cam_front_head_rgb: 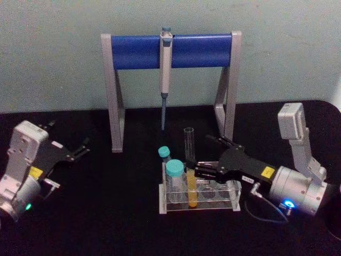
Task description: Pick up the test tube from the test tube rack, shake it, then place it back into the test tube rack.
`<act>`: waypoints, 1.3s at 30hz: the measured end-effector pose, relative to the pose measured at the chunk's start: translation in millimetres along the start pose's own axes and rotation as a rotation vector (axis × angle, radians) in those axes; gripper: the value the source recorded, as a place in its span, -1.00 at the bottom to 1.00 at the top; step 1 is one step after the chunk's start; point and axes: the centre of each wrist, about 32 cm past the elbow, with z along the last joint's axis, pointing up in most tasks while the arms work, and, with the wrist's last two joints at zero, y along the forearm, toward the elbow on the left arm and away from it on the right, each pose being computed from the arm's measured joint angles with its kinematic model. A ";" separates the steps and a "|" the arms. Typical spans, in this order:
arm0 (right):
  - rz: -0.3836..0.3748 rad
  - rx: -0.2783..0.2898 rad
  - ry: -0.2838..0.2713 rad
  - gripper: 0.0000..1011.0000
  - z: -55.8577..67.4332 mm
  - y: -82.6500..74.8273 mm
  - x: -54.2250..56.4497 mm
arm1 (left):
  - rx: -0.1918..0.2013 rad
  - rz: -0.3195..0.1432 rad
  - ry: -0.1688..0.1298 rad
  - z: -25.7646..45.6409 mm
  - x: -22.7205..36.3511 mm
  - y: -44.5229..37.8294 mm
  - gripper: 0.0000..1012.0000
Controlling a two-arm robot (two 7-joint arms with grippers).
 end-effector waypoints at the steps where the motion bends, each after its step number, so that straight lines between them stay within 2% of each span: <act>1: 0.003 -0.001 0.000 0.98 0.3 1.1 0.8 | 0.000 0.000 0.000 0.0 0.0 0.0 0.98; 17: 0.041 -0.043 0.005 0.98 2.5 19.6 11.1 | 0.000 0.000 0.000 0.0 0.0 0.0 0.98; 39: 0.042 -0.049 0.010 0.98 1.7 21.6 11.5 | 0.000 0.000 0.000 0.0 0.0 0.0 0.98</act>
